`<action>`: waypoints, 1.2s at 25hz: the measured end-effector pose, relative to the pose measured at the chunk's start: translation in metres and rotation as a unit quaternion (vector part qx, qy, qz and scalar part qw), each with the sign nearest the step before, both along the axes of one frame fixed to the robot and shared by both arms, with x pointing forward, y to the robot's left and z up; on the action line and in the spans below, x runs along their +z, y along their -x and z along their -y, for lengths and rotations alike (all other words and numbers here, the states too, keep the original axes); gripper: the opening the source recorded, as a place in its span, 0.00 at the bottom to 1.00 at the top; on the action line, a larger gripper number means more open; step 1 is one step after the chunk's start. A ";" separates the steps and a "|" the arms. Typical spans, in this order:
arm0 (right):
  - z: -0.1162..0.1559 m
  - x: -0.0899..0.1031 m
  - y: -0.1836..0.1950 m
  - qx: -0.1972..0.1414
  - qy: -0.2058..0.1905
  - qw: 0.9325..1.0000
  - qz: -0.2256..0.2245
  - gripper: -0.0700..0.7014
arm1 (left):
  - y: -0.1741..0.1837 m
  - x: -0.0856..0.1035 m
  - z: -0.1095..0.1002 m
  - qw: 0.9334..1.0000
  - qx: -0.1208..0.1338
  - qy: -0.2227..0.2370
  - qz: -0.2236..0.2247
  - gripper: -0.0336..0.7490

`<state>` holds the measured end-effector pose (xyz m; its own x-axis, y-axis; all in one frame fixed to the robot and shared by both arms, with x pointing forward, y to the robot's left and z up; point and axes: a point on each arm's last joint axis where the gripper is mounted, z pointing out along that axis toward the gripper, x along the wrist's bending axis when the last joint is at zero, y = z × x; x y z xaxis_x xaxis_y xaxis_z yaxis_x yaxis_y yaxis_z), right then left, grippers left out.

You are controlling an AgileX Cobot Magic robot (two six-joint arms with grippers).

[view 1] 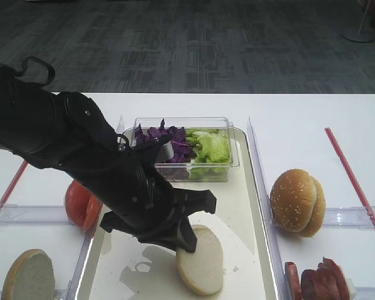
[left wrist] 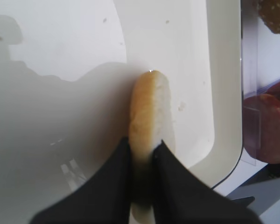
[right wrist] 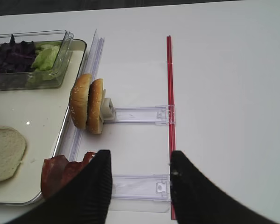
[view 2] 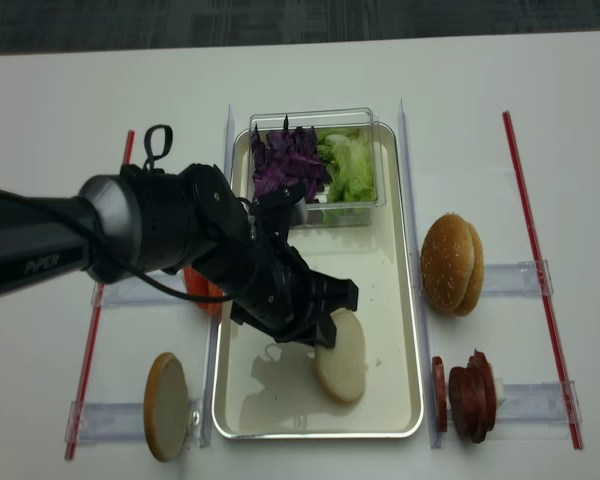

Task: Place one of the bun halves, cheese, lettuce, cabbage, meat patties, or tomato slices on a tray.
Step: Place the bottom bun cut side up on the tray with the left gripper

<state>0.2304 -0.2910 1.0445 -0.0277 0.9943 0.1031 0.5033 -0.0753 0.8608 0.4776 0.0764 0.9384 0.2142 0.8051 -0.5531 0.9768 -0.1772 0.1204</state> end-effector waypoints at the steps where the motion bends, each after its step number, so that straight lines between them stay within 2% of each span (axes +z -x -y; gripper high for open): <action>1: 0.000 0.000 0.000 0.000 0.000 1.000 0.000 0.53 | 0.000 0.000 0.000 1.000 0.000 0.000 0.000 0.13; 5: 0.000 0.000 0.000 0.000 0.000 1.000 0.000 0.53 | 0.000 0.000 -0.001 1.000 -0.004 -0.004 0.005 0.13; 24: 0.000 0.000 0.000 0.000 0.000 1.000 0.000 0.53 | -0.002 -0.002 -0.003 0.999 -0.017 -0.021 0.025 0.35; 30: 0.000 0.000 0.000 0.000 0.000 1.000 0.000 0.53 | -0.002 -0.003 -0.004 0.999 -0.025 -0.028 0.029 0.37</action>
